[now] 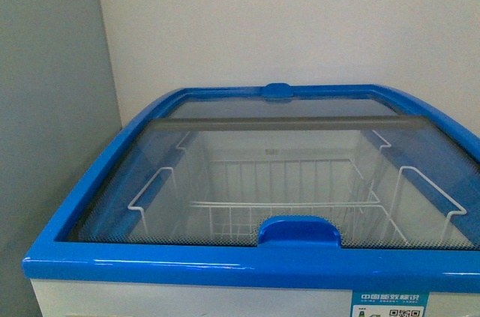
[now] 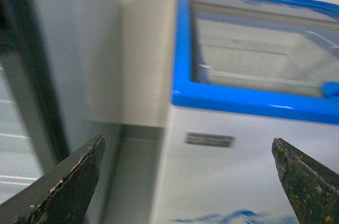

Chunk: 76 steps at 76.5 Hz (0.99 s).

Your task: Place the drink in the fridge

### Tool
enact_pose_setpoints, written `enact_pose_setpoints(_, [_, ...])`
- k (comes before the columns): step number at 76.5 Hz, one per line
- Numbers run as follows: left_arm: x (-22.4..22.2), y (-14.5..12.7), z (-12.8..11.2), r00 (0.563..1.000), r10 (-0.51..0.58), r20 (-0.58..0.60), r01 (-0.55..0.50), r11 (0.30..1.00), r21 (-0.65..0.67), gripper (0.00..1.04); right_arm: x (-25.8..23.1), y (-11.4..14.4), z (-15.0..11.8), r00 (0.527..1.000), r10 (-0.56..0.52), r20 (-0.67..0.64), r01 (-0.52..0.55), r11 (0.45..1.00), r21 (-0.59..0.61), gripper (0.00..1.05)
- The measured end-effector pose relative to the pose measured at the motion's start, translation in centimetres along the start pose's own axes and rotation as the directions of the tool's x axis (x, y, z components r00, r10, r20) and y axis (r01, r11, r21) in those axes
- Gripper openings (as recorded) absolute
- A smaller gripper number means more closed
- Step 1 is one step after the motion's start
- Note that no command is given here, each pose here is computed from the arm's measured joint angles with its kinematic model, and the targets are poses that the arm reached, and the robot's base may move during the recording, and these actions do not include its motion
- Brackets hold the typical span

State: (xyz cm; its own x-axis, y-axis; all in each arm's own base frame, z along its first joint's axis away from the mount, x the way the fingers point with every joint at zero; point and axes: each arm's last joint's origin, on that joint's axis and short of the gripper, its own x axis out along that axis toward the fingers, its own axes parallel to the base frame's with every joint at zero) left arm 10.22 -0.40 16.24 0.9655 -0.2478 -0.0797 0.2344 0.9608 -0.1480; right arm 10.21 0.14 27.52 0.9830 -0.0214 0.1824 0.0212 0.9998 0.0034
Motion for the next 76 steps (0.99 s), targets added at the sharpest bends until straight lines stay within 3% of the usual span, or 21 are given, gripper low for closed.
enact_pose_setpoints(3, [0.4,0.0,0.1,0.999,-0.046,-0.006,0.046,0.999,-0.004,0.97,0.0,0.0,0.0,1.0,0.0,0.0,0.0,1.0,0.0,0.37])
enact_pose_setpoints(14, [2.1,0.7,1.0,0.998,-0.058,0.018,0.057,0.998,0.035,0.97,0.0,0.0,0.0,1.0,-0.003,0.0,0.003,1.0,0.0,0.37])
enact_pose_setpoints(29, [6.7,1.8,4.6,0.986,-0.151,0.075,0.131,0.965,0.229,0.97,0.0,0.0,0.0,1.0,0.0,0.0,0.0,1.0,0.0,0.37])
enact_pose_setpoints(41, [11.1,2.1,6.8,0.966,-0.249,0.073,0.2,0.892,0.405,0.97,0.0,0.0,0.0,1.0,-0.001,0.0,0.001,1.0,0.0,0.37])
enact_pose_setpoints(57, [16.4,1.0,8.5,0.91,-0.414,0.004,0.322,0.715,0.62,0.97,0.0,0.0,0.0,1.0,-0.001,0.0,0.001,1.0,0.0,0.37])
enact_pose_setpoints(76, [20.3,-3.2,9.2,0.773,-0.62,-0.137,0.477,0.423,0.77,0.97,0.0,0.0,0.0,1.0,0.0,0.0,0.0,1.0,0.0,0.37])
